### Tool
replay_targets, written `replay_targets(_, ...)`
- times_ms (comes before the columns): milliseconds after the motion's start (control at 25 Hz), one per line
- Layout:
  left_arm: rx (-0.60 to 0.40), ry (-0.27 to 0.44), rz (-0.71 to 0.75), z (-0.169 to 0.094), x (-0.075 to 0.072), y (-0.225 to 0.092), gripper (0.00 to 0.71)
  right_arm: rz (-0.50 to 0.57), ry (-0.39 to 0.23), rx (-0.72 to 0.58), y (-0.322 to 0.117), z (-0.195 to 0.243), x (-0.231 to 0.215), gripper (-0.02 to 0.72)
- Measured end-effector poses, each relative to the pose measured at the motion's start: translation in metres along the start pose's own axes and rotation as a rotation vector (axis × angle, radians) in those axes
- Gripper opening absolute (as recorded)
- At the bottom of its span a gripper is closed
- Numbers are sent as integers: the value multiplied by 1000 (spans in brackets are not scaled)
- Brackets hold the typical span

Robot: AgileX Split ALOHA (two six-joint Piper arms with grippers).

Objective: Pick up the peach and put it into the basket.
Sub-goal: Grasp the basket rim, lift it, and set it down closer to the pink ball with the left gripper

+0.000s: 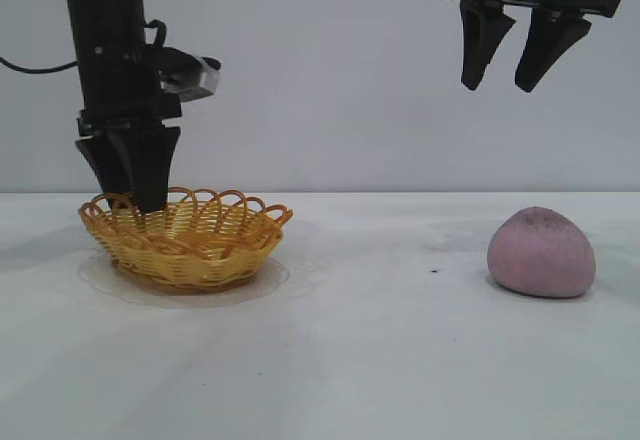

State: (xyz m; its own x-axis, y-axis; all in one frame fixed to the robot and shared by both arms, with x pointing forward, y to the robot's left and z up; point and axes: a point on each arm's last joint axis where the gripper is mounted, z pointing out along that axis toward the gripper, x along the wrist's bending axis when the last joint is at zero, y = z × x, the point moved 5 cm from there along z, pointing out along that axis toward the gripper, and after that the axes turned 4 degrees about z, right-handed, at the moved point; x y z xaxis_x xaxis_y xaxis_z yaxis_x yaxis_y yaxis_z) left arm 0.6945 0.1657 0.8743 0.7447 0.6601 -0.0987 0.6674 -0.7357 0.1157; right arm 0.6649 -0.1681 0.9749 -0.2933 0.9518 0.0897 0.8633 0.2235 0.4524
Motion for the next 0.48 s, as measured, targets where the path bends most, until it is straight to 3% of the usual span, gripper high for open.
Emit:
replay_targets(120, 44, 18, 26, 12, -1, -1, 372, 0, 0, 0, 0, 0, 0, 425)
replay_targets(200, 70, 25, 28, 13, -5, -1, 167, -1, -1, 0, 0, 0, 0, 425)
replay_targets(280, 79, 26, 25, 12, -7, 0, 76, -2, -3, 0, 0, 0, 0, 425)
replay_targets(480, 84, 31, -165, 11, -7, -1, 76, -2, -3, 0, 0, 0, 0, 425)
